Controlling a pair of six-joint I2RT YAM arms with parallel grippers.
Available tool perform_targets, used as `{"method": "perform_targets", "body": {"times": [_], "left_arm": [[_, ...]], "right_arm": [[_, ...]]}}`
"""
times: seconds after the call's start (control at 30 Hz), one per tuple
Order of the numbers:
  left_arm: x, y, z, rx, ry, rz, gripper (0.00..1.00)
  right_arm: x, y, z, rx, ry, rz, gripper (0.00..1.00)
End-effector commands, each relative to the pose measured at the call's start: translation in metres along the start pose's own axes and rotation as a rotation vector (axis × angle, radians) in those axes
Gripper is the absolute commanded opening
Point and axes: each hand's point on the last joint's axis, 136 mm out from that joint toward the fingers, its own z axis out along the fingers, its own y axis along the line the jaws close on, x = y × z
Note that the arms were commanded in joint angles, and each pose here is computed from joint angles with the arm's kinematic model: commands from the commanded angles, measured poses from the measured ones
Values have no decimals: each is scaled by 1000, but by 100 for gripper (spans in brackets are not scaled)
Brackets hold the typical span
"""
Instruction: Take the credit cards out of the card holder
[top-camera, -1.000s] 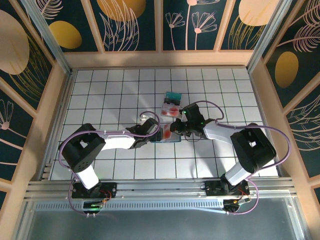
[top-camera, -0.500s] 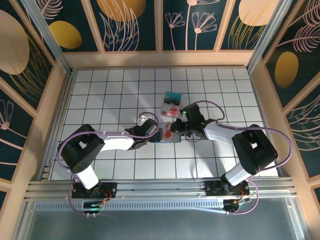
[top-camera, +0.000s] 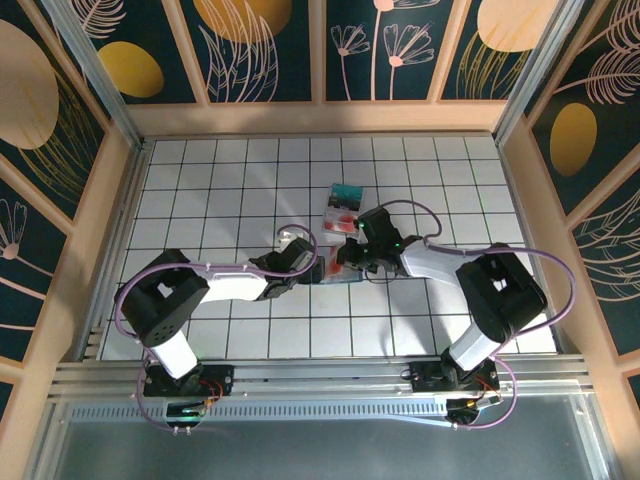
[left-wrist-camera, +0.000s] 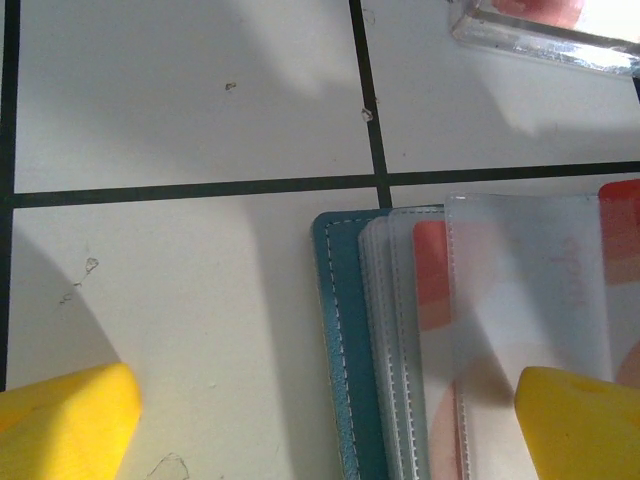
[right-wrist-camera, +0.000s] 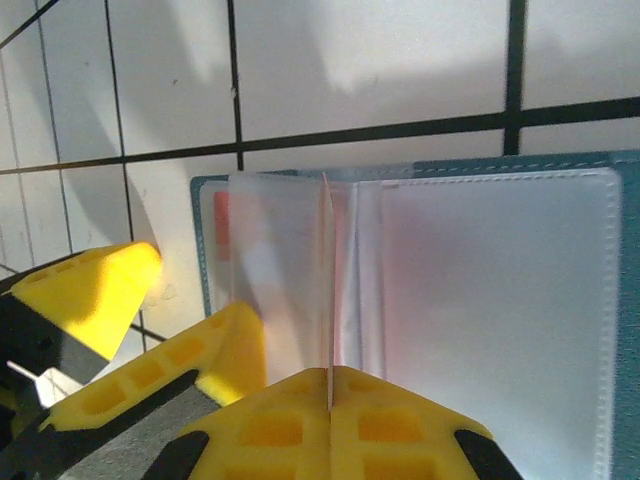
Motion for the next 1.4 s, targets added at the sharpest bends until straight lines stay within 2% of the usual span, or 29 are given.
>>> {"method": "perform_targets", "body": {"times": [0.0, 0.3, 0.63, 0.93, 1.2, 1.37], "left_arm": [[40, 39, 3, -123, 118, 6, 97], [12, 36, -9, -135, 31, 51, 97], [-31, 7, -32, -38, -72, 47, 99], [-59, 12, -64, -19, -181, -48, 99], [-72, 28, -82, 147, -225, -206, 99], [-76, 33, -87, 158, -242, -222, 99]], "right_arm": [[-12, -9, -17, 113, -60, -59, 0], [-43, 12, -58, 171, -175, -249, 0], [-98, 52, -89, 230, -318, -618, 0], [-128, 60, -94, 273, -374, -945, 0], [-128, 66, -79, 219, -345, -1096, 0], [-134, 60, -72, 199, -318, -1148, 0]]}}
